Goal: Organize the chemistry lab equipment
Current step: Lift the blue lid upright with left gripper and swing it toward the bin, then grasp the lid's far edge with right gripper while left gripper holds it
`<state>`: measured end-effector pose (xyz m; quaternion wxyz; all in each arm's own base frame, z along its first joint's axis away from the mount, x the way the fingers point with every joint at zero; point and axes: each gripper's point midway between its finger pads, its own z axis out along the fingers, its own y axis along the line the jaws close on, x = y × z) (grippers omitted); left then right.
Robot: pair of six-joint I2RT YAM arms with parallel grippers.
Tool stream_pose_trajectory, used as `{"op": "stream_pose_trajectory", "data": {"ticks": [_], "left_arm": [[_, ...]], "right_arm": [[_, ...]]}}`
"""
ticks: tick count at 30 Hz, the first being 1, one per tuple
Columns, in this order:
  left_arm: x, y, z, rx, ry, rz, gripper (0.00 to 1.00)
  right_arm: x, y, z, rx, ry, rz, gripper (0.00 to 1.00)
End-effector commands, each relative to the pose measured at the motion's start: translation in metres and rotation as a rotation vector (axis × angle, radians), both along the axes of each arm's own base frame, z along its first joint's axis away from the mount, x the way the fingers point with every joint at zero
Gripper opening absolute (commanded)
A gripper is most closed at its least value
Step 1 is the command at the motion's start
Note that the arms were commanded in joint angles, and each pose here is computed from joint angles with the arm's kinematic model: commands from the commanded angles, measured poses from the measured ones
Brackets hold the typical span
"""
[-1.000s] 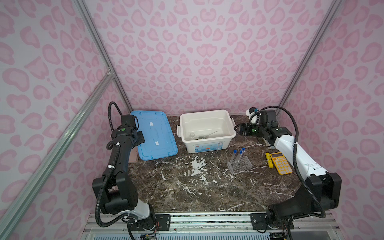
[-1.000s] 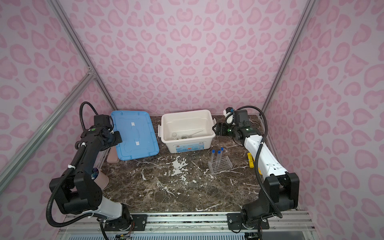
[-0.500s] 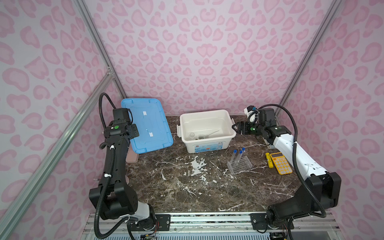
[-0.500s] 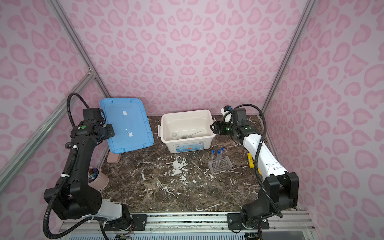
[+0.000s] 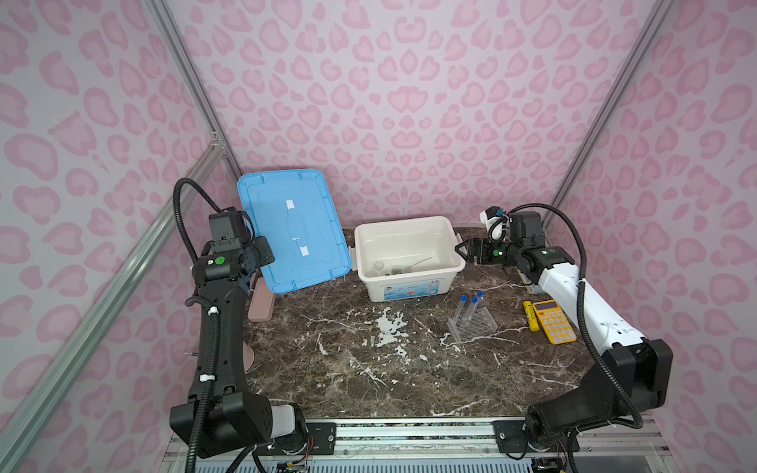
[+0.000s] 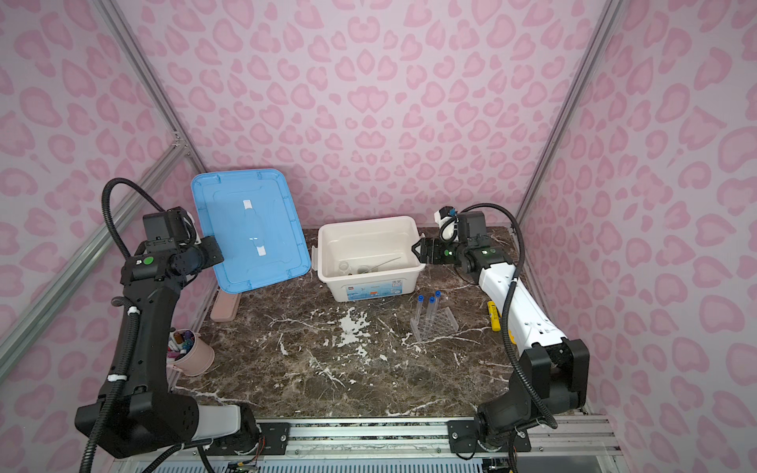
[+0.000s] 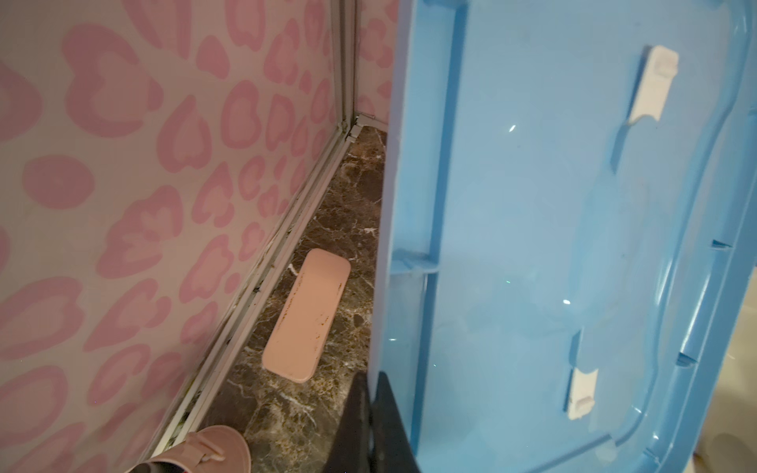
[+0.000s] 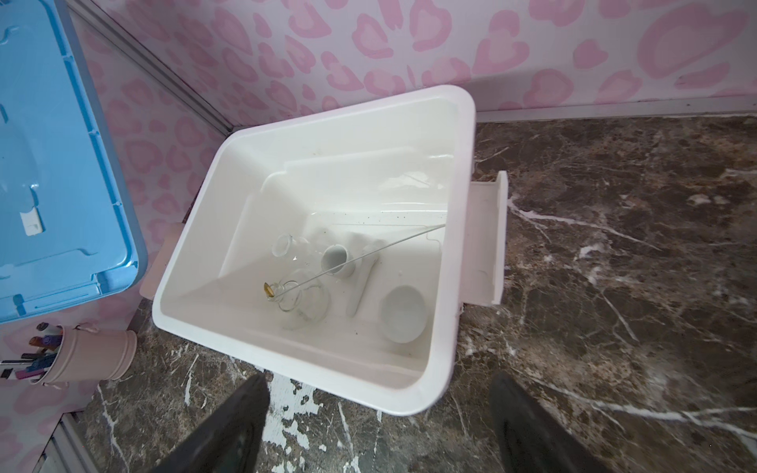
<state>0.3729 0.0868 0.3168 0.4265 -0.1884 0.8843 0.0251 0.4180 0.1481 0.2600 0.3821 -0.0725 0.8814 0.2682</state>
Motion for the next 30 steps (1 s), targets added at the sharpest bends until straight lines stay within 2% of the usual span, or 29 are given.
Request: {"op": "stream_pose_trajectory", "data": {"ticks": [1, 10, 17, 30], "left_arm": [[0.019, -0.028, 0.03, -0.086, -0.142, -0.091, 0.04], [0.053, -0.102, 0.04, -0.174, -0.199, -0.279, 0.04], [0.079, -0.157, 0.028, -0.212, -0.169, -0.398, 0.03], [0.108, -0.248, 0.021, -0.301, -0.174, -0.568, 0.04]], "right_arm": [[0.005, 0.013, 0.006, 0.038, -0.048, 0.07, 0.88], [0.006, 0.038, 0.036, 0.184, -0.154, 0.176, 0.9], [0.006, 0.05, 0.048, 0.295, -0.193, 0.222, 0.9], [0.009, 0.046, 0.049, 0.343, -0.2, 0.217, 0.82]]}}
